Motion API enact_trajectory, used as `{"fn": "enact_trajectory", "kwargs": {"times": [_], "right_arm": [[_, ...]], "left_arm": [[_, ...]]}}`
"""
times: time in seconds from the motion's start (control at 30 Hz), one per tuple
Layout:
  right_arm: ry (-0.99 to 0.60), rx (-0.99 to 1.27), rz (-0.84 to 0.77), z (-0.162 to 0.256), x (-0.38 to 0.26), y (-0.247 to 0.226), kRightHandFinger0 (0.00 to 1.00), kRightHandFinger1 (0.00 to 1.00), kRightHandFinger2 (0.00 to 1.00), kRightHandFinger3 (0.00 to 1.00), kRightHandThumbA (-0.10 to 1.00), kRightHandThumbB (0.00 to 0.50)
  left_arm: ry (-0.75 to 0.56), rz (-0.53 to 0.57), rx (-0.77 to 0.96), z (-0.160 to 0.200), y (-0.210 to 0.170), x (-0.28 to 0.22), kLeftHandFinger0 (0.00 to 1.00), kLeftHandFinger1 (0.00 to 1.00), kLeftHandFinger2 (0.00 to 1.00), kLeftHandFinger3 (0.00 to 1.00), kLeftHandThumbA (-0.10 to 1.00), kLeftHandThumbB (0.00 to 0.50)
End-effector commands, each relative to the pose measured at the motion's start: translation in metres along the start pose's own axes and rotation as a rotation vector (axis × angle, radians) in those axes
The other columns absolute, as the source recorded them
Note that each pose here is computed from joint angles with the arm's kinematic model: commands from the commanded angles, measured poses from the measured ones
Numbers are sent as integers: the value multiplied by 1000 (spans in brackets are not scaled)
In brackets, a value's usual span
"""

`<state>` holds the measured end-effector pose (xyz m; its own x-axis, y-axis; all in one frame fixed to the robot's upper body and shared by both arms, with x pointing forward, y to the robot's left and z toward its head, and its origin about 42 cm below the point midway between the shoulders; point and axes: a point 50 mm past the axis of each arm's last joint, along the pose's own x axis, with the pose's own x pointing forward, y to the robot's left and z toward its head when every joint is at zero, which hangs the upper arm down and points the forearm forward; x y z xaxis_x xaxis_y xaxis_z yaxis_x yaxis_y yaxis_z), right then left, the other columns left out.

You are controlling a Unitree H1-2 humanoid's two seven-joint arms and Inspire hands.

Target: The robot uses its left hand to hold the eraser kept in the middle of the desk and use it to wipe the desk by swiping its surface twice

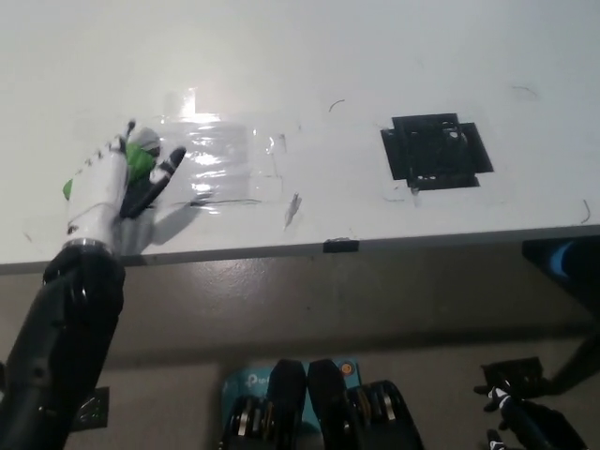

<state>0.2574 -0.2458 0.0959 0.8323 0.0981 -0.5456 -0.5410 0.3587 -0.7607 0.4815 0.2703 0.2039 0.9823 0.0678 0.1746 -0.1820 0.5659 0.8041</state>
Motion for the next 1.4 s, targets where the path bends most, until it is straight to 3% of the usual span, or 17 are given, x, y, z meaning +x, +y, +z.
{"fn": "enact_trajectory", "kwargs": {"times": [0.0,0.03,0.2,0.37,0.53,0.57,0.63,0.7,0.77,0.9,0.93,0.97,1.17,1.27,1.3,1.33,1.37], "right_arm": [[-35,-11,-61,-2,-5,-12,580,679,825,937,218,61],[-33,-12,-57,-2,-5,-12,580,679,824,935,217,61],[-28,-14,-34,-4,-6,-11,613,704,844,954,218,58],[-46,-1,-41,-3,-5,-13,602,687,826,926,169,72],[-58,-4,-48,-2,-3,-19,601,685,821,917,161,65],[-61,-9,-50,-2,-3,-19,597,684,822,917,160,65],[-58,-3,-48,-2,-1,-22,594,691,835,927,180,59],[-55,-6,-47,-3,-1,-22,601,698,846,938,200,53],[-60,7,-45,-1,0,-23,606,704,855,942,192,53],[-59,0,-44,-3,1,-25,612,714,867,954,218,48],[-53,0,-32,-4,0,-24,632,734,887,965,238,37],[-48,4,-27,-4,-1,-23,639,739,892,969,243,40],[-47,10,-32,-6,-3,-21,607,702,851,964,192,53],[-49,10,-36,-5,-1,-22,601,698,846,962,187,49],[-61,22,-37,-5,0,-22,582,681,836,954,164,56],[-65,8,-40,-5,1,-23,565,668,825,947,174,58],[-62,7,-36,-4,3,-25,569,678,833,955,195,52]], "left_arm": [[-192,76,-196,78,65,21,1000,1000,1000,1000,1000,303],[-222,78,-203,89,75,22,1000,1000,1000,1000,1000,352],[-325,129,-237,112,91,4,1000,1000,1000,1000,1000,353],[-339,137,-361,112,89,-33,1000,1000,1000,1000,1000,407],[-319,113,-481,88,66,-87,1000,1000,1000,1000,1000,387],[-316,113,-466,83,60,-98,1000,1000,1000,1000,1000,332],[-240,71,-557,63,33,-134,1000,1000,1000,1000,1000,356],[-236,49,-562,56,20,-152,1000,1000,1000,1000,1000,279],[-184,-13,-610,46,3,-176,1000,1000,1000,1000,1000,297],[-47,-160,-618,26,-37,-232,1000,1000,1000,1000,1000,263],[0,-186,-643,18,-50,-247,1000,1000,1000,1000,1000,175],[11,-198,-656,14,-55,-253,1000,1000,1000,1000,1000,160],[188,-369,-738,-6,-96,-267,1000,1000,1000,1000,1000,215],[203,-422,-663,-10,-105,-261,1000,1000,1000,1000,1000,174],[250,-477,-647,-11,-110,-260,1000,1000,1000,1000,1000,98],[254,-480,-648,-9,-108,-258,1000,1000,1000,1000,1000,77],[260,-490,-623,-9,-107,-256,1000,1000,1000,1000,1000,103]]}}
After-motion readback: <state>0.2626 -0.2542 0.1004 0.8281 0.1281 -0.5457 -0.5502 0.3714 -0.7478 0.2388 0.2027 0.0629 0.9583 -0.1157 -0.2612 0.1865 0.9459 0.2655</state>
